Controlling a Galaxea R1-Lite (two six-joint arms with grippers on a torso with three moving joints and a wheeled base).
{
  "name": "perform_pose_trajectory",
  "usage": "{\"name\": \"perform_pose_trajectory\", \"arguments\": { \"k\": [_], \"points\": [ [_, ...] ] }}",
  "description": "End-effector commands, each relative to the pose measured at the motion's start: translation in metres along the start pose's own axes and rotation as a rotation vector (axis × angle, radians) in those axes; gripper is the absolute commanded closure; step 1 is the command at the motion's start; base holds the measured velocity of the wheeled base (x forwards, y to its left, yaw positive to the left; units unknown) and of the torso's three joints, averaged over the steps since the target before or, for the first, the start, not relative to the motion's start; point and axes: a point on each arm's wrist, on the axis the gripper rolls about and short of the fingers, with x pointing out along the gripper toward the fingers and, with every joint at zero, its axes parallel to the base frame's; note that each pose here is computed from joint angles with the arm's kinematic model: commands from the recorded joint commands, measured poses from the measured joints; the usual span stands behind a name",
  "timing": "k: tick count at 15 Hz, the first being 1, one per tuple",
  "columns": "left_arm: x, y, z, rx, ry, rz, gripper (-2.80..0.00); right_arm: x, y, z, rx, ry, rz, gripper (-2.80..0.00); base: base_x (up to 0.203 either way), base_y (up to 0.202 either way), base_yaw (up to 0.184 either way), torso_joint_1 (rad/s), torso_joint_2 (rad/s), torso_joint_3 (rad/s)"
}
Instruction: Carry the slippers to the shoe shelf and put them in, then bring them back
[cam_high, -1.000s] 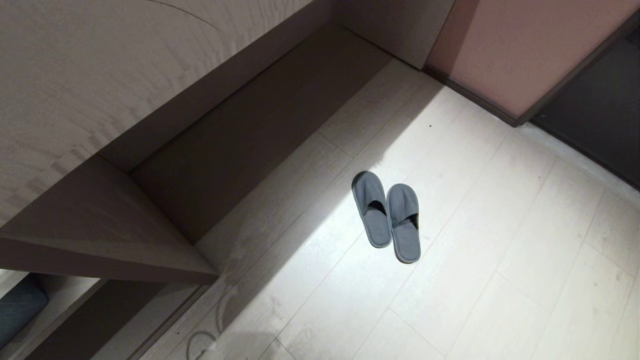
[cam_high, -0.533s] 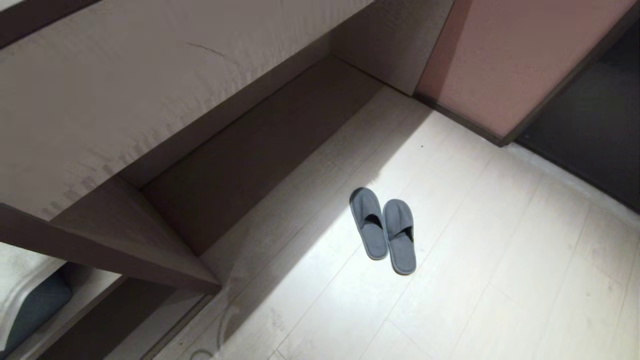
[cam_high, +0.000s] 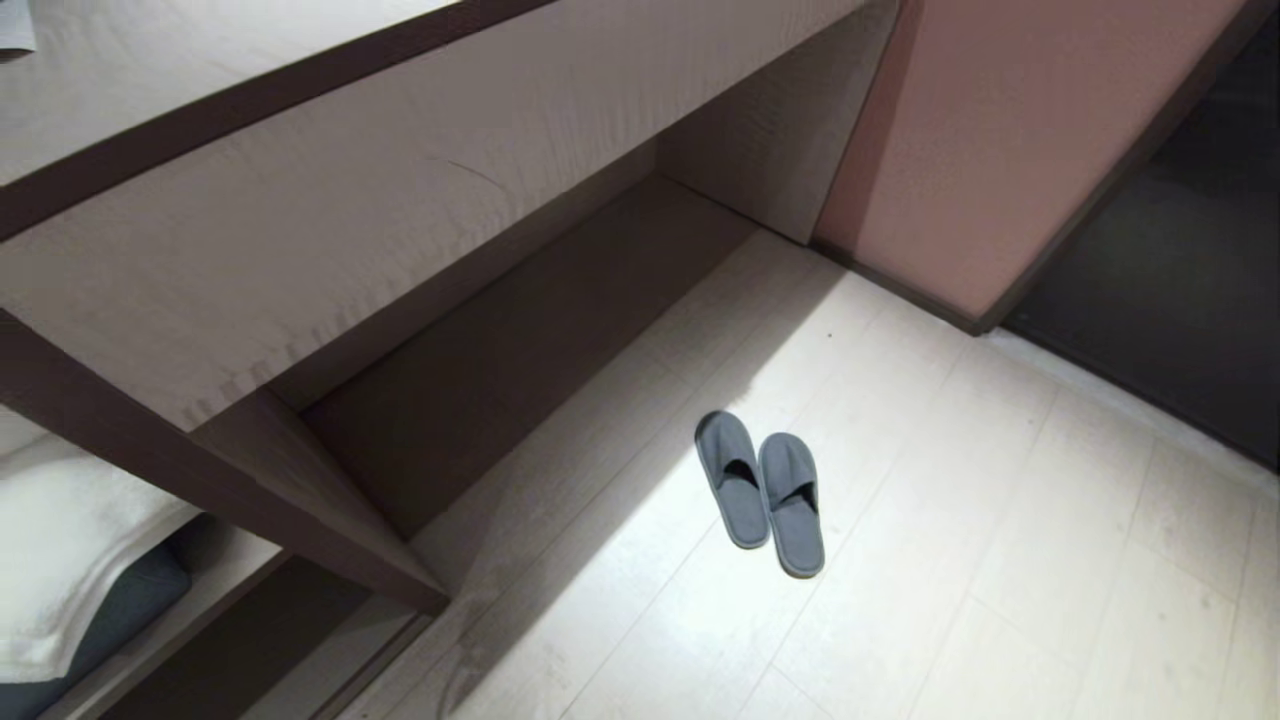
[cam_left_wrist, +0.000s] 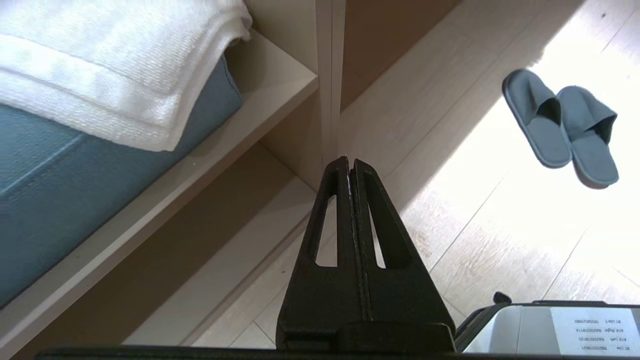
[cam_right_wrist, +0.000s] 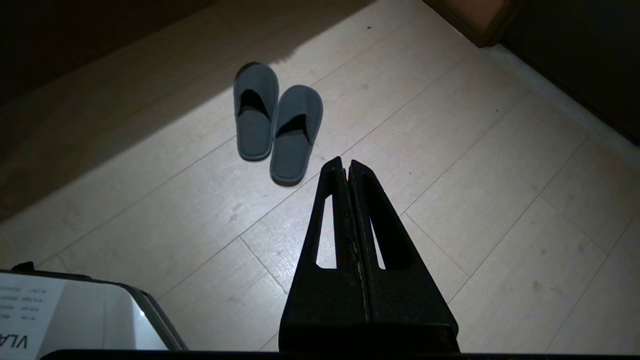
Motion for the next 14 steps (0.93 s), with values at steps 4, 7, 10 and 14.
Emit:
{"name": "perform_pose_trajectory", "arguments": {
  "k": [4,7,10,14],
  "points": [
    [0.0001,0.0000,0.0001,0.000,0.000,0.000,0.00,0.0001,0.0000,0.0000,0.000,0.002,0.000,0.00,0.000,0.000,0.000,0.000,0.00,0.202],
    [0.0001,0.0000,0.0001,0.000,0.000,0.002,0.00,0.0001,0.0000,0.0000,-0.001,0.002,0.000,0.00,0.000,0.000,0.000,0.005,0.00,0.207],
    [0.0001,0.0000,0.0001,0.000,0.000,0.000,0.00,0.0001,0.0000,0.0000,0.000,0.002,0.000,0.00,0.000,0.000,0.000,0.003,0.00,0.200],
    [0.0001,0.0000,0.0001,0.000,0.000,0.001,0.00,0.0001,0.0000,0.0000,0.000,0.002,0.000,0.00,0.000,0.000,0.000,0.006,0.00,0.200]
  ]
}}
